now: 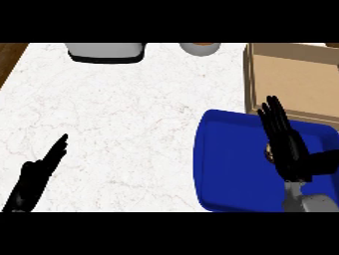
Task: Pick the cupcake from the tray and place it in the cardboard box
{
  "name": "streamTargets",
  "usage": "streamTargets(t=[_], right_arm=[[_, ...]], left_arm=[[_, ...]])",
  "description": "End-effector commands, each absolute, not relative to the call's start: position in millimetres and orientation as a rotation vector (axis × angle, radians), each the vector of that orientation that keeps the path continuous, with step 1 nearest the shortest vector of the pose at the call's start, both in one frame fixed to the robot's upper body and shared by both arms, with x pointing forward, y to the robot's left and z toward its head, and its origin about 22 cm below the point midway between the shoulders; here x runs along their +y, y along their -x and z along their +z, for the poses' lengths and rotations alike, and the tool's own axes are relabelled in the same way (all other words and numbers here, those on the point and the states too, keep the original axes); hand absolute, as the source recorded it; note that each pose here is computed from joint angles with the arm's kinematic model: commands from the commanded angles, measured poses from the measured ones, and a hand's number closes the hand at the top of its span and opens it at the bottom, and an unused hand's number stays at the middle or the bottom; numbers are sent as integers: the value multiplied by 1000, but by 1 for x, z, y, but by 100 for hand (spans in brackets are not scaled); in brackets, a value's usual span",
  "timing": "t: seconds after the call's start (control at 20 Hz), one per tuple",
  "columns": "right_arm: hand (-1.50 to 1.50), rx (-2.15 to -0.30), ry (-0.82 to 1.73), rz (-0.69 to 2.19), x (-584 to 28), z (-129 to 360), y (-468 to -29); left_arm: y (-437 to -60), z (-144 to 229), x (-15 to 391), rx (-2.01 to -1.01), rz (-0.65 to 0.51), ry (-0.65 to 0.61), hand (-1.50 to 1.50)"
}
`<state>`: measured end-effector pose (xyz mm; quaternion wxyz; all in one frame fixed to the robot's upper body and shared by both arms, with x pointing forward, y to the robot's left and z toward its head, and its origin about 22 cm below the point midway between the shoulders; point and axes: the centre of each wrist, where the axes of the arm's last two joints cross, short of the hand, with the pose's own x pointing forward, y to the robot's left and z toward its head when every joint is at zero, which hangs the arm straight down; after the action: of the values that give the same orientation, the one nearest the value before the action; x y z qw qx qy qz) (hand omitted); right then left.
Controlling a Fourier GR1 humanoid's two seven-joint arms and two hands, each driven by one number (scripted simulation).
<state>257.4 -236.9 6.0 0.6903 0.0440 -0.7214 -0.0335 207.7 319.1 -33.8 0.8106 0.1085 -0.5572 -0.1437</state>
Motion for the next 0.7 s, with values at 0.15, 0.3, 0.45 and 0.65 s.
streamTargets(t=[0.15, 0.3, 0.45, 0.65], right_arm=[[-150, -1911, 209, 97, -323, 112, -270], [-150, -1755, 589, 468, -379, 132, -258], [-150, -1820, 588, 393, -412, 138, -240], [-150, -1870, 638, 631, -436, 120, -223]], left_arm=[[-251, 31, 300, -1563, -403, -224, 0], [-265, 50, 295, -1671, -441, -203, 0], [-275, 59, 274, -1729, -494, -136, 0], [-277, 73, 261, -1751, -515, -104, 0]])
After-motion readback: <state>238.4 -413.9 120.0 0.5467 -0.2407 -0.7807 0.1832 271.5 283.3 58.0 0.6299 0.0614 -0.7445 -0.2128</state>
